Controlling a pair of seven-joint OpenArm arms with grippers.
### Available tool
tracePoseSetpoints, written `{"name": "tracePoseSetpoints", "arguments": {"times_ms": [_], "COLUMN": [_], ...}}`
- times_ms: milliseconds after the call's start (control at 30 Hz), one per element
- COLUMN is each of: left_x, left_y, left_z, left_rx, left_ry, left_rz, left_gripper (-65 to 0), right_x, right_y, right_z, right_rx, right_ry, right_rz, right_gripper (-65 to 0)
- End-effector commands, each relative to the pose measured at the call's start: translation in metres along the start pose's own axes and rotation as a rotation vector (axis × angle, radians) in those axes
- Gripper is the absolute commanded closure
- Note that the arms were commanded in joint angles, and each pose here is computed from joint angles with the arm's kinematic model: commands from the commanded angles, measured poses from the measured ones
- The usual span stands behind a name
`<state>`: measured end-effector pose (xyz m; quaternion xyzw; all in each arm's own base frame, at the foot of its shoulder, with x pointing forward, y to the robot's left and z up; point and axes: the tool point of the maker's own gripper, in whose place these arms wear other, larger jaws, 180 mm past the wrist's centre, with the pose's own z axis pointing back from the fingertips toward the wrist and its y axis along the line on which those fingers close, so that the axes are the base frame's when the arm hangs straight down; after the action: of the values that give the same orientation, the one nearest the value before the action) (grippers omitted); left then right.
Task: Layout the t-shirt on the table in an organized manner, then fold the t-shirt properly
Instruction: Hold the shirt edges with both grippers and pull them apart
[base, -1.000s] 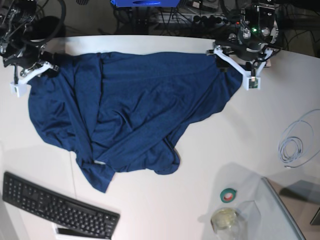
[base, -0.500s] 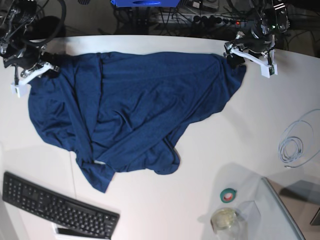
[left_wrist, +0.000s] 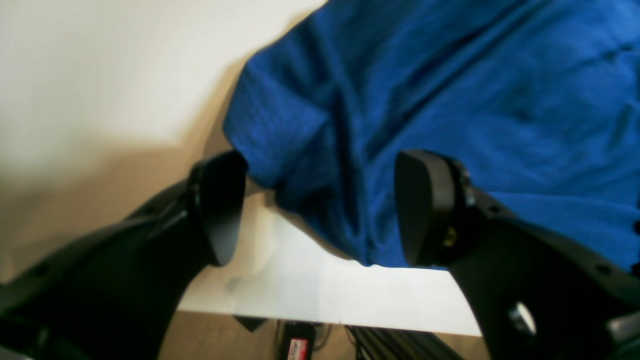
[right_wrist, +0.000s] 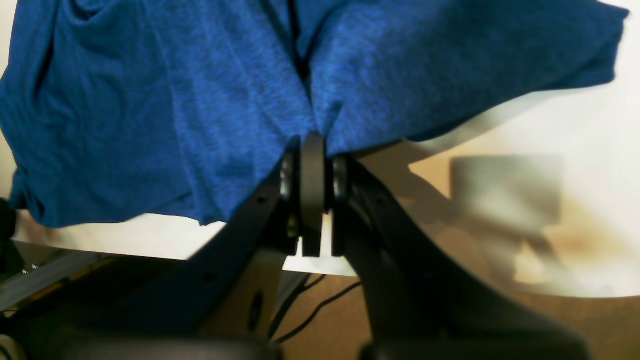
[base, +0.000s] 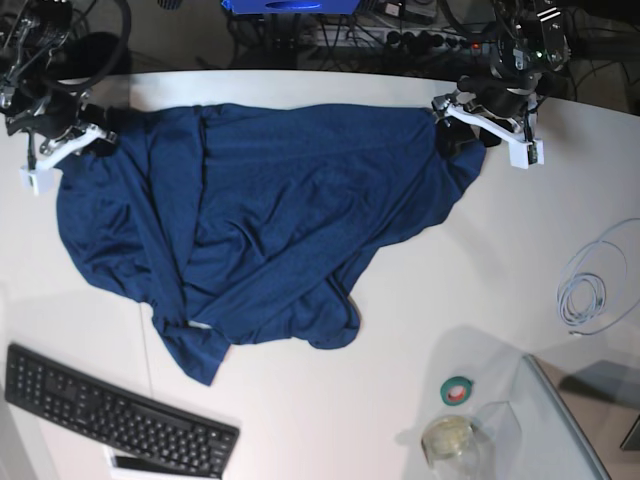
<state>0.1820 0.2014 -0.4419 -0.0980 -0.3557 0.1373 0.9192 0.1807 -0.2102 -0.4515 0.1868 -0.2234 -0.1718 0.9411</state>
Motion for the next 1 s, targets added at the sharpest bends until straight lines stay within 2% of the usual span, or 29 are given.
{"name": "tracePoseSetpoints", "arguments": {"times_ms": [0,67,133,167,233,467,633,667,733,900,967], "left_x": [0.012,0.016,0.016,0.017,0.016,0.003,0.006,0.006,0.003,0.003,-0.001], "left_y": [-0.003,-0.002,-0.001,-0.001,0.000,0.003,0.006,0.005,0.006,0.004,0.006], "left_z": [0.003,0.004,0.004,0.004,0.004,0.000,-0.001,-0.001,-0.001,-0.002,-0.005], "left_rx": [-0.010,-0.007,-0.006,-0.004,-0.003,-0.003,0.004,0.003,0.005,-0.002,0.001], "left_ry": [-0.040,-0.046,-0.046,-0.047,-0.046,-0.008,-0.017,-0.019,-0.012,-0.010,0.001], "left_rz": [-0.011,-0.022,-0.030,-0.029,-0.028,-0.014,-0.003,-0.002,-0.001,-0.002,0.006], "left_gripper": [-44.1,-43.3,-34.7,-25.7,0.0,0.0,0.0,-4.1,-20.1,-54.3,-63.4], "right_x": [0.012,0.013,0.013,0.014,0.014,0.014,0.013,0.013,0.013,0.013,0.013], "right_y": [0.002,0.002,0.002,0.002,0.002,0.002,0.002,0.002,0.002,0.002,0.002], "right_z": [0.005,0.005,0.005,0.005,0.005,0.005,0.005,0.005,0.005,0.005,0.005], "right_rx": [0.008,0.008,0.008,0.009,0.009,0.009,0.009,0.009,0.009,0.008,0.008], "right_ry": [-0.038,-0.041,-0.041,-0.043,-0.043,-0.043,-0.040,-0.038,-0.038,-0.038,-0.038], "right_rz": [0.021,0.021,0.021,0.021,0.021,0.021,0.022,0.022,0.022,0.021,0.021], "right_gripper": [-0.2,-0.2,-0.2,-0.2,-0.2,-0.2,-0.2,-0.2,-0.2,-0.2,-0.2]}}
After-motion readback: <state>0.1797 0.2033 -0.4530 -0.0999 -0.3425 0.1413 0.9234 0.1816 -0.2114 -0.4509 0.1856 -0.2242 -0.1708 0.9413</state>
